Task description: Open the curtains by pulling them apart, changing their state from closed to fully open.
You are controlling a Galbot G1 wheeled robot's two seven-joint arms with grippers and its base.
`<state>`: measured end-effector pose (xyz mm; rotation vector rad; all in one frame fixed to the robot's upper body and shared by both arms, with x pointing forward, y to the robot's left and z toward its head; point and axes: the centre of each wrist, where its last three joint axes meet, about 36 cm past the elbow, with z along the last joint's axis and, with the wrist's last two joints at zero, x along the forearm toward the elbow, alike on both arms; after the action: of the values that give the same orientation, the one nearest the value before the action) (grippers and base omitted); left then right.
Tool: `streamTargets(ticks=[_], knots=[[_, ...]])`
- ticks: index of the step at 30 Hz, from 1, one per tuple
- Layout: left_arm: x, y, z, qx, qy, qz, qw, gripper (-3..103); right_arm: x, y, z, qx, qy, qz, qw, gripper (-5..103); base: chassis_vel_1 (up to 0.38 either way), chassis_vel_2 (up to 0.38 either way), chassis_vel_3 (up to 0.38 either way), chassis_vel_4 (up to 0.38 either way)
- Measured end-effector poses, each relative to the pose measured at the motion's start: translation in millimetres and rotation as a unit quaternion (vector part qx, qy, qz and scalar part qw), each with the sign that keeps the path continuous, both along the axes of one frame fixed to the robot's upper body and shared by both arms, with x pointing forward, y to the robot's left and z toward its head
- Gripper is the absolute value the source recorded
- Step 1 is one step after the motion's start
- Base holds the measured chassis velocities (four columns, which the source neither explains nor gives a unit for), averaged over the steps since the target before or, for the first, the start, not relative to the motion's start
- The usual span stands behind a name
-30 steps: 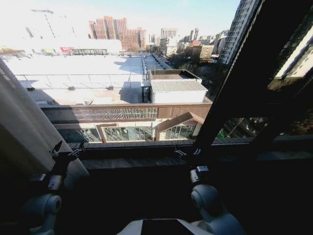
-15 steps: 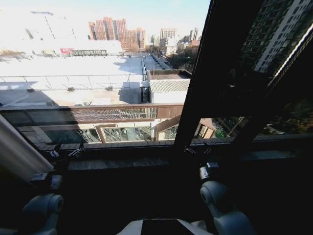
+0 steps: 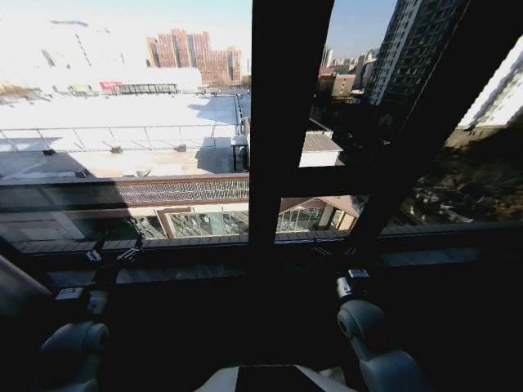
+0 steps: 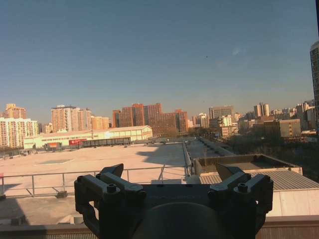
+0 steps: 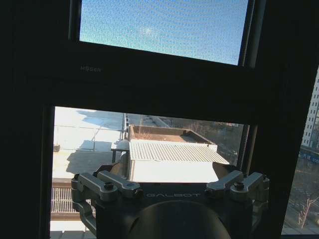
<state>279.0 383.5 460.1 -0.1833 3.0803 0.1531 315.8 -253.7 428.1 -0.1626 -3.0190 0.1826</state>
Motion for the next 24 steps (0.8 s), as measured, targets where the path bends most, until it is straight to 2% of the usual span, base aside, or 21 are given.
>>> streamTargets(ticks=[24], knots=[[-5.4, 0.8, -5.6, 0.004, -0.007, -0.005, 1.0, 100, -0.2, 6.0, -1.1, 0.005, 0.001, 0.005, 1.0, 100, -0.351, -0.36, 0.352, 0.356]])
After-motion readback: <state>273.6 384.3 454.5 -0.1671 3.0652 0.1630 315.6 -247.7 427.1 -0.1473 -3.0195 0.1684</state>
